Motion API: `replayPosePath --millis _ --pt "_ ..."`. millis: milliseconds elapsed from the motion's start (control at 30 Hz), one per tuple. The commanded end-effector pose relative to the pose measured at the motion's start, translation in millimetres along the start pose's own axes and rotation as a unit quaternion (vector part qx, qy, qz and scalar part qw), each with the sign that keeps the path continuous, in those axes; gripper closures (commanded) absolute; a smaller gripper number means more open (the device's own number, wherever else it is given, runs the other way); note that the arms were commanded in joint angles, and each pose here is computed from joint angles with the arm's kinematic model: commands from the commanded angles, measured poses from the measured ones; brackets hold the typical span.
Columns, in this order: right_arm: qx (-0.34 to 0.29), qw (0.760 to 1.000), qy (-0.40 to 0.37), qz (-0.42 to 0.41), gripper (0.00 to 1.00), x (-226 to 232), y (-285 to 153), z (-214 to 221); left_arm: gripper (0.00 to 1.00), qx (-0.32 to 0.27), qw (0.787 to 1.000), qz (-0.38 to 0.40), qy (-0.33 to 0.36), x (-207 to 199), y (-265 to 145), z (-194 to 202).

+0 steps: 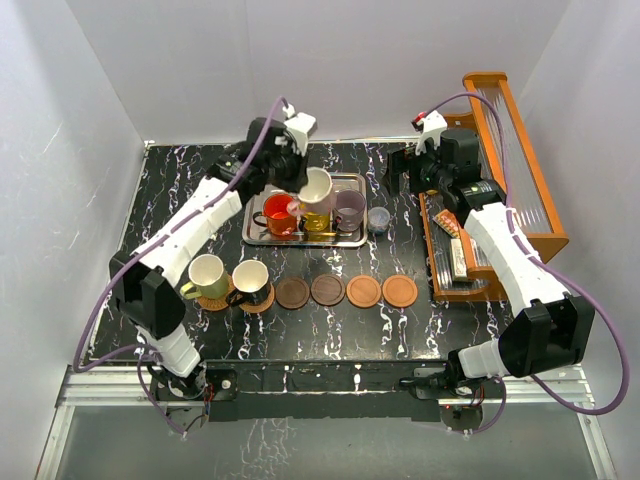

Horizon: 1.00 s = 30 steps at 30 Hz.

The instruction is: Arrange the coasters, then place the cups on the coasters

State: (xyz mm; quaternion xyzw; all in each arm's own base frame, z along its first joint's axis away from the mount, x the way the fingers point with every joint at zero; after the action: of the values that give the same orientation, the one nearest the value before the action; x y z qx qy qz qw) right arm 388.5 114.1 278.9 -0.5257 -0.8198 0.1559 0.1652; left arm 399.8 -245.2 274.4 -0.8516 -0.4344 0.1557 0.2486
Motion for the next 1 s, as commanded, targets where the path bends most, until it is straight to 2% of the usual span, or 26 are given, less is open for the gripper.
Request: replayPosePath --millis 0,133,400,967 --pt "-0.051 0.999 -0.011 0.000 0.02 -0.6 -8.9 -28.6 1.00 0.021 1.000 0.020 0.001 -31.2 -24.0 24.6" --pt "-0.047 0.999 -0.011 0.004 0.02 -3.0 -6.6 -26.3 1.00 0.076 0.997 0.033 0.009 -50.5 -22.5 74.0" --pt "-0.040 0.999 -0.013 0.012 0.02 -8.2 -4.0 -21.0 1.00 0.129 0.991 0.045 0.001 -55.9 -23.8 130.0" --pt "-0.033 0.999 -0.012 0.007 0.02 -9.0 1.6 -17.3 1.00 0.176 0.983 0.050 0.020 -53.9 -33.5 171.8"
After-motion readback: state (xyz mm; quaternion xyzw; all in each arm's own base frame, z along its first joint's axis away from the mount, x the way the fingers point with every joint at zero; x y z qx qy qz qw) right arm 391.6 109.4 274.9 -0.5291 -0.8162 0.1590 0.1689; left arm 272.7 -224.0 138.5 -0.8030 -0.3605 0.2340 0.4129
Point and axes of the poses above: each gripper's point midway between its finger pads, its own y axis out along the fingers, its own x axis along the line the jaws close on, z = x × y, the point moved 2 cm from there along -y, back along the fingers, and after that the axes turned 2 degrees about y, right-handed, at the moved point
